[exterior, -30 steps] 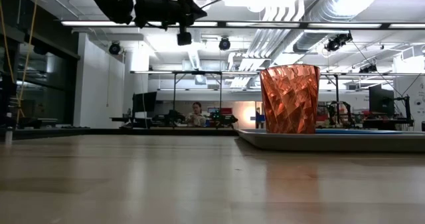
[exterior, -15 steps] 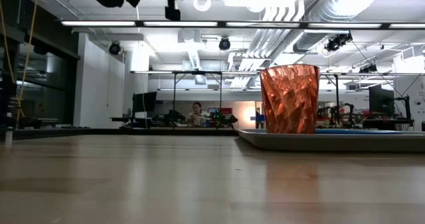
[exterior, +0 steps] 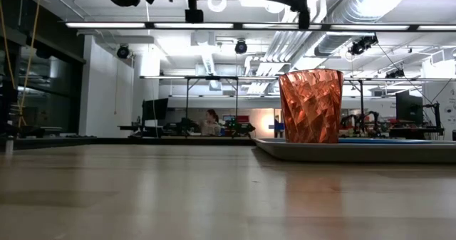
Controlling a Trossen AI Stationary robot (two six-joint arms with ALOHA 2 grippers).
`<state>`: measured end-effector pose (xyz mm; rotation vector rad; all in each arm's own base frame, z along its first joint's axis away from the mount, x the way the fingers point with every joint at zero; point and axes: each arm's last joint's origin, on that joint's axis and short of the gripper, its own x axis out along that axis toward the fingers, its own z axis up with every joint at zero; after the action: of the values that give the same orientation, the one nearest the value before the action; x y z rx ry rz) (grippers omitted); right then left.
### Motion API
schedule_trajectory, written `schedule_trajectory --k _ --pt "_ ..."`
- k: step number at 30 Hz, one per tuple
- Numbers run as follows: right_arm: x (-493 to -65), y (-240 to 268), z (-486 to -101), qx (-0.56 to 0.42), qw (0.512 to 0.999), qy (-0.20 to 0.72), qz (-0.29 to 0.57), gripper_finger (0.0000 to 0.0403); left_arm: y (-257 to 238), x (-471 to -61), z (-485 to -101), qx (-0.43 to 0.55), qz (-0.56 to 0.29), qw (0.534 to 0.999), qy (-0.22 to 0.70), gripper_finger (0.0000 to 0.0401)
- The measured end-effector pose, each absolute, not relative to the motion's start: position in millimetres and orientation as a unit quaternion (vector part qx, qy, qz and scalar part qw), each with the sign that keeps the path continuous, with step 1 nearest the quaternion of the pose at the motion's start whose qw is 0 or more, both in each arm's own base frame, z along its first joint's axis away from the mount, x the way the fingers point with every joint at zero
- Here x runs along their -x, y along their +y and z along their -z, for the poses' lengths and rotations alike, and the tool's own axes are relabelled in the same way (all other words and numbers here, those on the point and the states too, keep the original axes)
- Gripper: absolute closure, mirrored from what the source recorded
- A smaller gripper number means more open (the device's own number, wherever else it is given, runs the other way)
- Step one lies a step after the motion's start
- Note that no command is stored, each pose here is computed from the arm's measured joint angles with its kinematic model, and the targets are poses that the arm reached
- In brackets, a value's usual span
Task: Pick and place plate/cup/fork/spoon on tray
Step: Put the blue fork to the right of the yellow spoon on the gray serving tray
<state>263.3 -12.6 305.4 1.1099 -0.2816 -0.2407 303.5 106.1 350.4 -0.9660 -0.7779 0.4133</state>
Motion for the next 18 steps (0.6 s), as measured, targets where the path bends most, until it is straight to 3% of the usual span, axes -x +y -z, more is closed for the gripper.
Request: schedule_trajectory --k 13,18 --pt "-300.6 -12.8 -319.3 -0.511 0.838 -0.167 0.089 0.0195 104.7 -305.0 -348.0 0.440 -0.206 0.800 -0.351 0.0401" --pt "-301.9 -13.3 -325.7 -0.495 0.846 -0.173 0.095 0.0217 104.6 -305.6 -346.8 0.441 -0.208 0.803 -0.344 0.0401"
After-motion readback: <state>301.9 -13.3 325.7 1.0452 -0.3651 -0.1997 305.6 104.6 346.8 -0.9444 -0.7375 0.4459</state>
